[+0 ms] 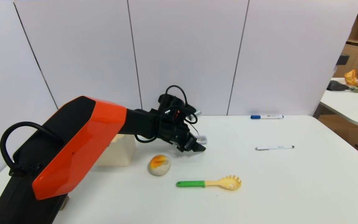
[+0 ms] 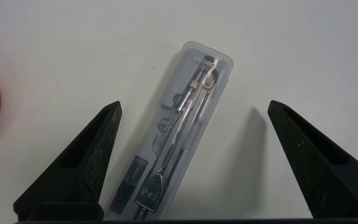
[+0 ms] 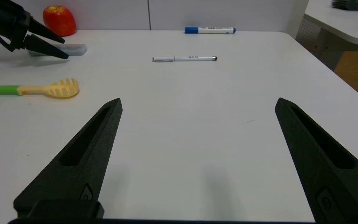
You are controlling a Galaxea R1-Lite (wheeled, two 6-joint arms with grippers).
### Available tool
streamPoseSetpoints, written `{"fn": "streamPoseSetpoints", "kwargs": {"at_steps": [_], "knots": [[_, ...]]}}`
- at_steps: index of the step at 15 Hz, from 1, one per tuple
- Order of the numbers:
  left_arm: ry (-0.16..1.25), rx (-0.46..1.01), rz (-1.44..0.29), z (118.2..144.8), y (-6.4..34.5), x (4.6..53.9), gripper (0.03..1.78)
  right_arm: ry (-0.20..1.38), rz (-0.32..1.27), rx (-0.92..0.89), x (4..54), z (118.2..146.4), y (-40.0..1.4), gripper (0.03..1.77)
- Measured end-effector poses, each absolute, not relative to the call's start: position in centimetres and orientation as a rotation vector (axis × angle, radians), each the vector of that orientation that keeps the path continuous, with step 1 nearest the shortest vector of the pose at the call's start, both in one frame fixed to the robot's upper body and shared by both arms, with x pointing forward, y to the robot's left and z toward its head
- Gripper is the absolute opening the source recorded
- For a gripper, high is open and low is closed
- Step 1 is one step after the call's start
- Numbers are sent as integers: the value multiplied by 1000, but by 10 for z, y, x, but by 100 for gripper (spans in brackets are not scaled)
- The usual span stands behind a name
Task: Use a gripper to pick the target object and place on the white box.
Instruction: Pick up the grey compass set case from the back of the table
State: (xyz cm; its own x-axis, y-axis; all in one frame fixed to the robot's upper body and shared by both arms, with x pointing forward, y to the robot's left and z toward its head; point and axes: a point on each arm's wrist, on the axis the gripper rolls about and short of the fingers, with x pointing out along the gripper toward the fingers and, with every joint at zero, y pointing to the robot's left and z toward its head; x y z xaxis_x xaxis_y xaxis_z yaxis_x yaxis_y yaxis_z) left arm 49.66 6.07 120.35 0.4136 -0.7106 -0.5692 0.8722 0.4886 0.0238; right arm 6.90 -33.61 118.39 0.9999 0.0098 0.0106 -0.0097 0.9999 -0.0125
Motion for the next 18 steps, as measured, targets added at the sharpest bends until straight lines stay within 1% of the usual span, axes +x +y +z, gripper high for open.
{"fn": "streamPoseSetpoints", "kwargs": {"at_steps": [8, 9, 11, 13, 15, 16, 18], "knots": [[531, 340, -1022, 1198, 60, 499, 169, -11, 10, -12, 69, 1184, -336, 170], [531, 340, -1021, 1198, 60, 499, 148, -11, 10, -12, 69, 1184, -336, 170], [535, 341, -1022, 1197, 60, 498, 118, -11, 10, -12, 69, 1184, -336, 170], [541, 341, -1023, 1195, 60, 498, 93, -10, 10, -12, 69, 1184, -336, 170], [542, 341, -1023, 1195, 60, 497, 74, -10, 10, -12, 69, 1184, -336, 170], [542, 341, -1023, 1196, 60, 497, 59, -11, 10, -12, 69, 1184, -336, 170], [543, 341, -1023, 1197, 60, 497, 59, -11, 10, -12, 69, 1184, -336, 170]]}}
